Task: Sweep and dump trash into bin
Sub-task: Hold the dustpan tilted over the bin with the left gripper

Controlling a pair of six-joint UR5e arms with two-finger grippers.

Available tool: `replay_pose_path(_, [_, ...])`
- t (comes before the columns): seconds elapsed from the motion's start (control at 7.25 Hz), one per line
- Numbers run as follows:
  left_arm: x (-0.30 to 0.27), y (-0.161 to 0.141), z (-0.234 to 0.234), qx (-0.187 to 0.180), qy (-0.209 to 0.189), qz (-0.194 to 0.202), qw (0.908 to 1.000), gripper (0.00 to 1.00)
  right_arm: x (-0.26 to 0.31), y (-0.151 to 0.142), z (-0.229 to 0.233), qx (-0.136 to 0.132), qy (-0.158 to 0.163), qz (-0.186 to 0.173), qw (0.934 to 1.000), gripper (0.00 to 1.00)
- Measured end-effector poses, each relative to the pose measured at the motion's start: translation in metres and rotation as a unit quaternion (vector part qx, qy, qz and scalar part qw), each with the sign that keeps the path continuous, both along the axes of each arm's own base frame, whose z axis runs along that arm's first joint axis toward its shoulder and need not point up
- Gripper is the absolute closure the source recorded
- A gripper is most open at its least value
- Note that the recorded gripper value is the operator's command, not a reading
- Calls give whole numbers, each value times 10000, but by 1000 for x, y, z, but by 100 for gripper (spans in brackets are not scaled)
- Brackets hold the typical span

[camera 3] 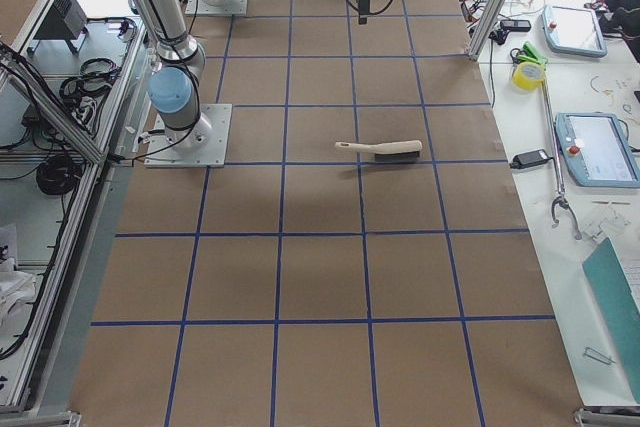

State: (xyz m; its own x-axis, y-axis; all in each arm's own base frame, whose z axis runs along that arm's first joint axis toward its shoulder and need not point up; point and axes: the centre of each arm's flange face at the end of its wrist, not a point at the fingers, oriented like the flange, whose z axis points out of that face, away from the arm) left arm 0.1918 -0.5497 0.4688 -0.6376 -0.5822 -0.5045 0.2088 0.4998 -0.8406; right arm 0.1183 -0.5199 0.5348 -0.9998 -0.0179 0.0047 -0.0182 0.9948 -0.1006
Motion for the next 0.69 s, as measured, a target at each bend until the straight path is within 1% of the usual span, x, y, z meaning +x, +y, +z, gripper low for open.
replay_pose_path(0.28, [-13,-14,26,188,680,133,9974,100,0,0,0,-1,0,0,10000,0])
replay_pose_path(0.41, [-19,-17,29,241,1105,227,9933,100,0,0,0,2,0,1,10000,0])
replay_pose_path(0.69, [-50,-22,30,295,1883,388,9809,100,0,-1,-2,18,0,4,10000,0])
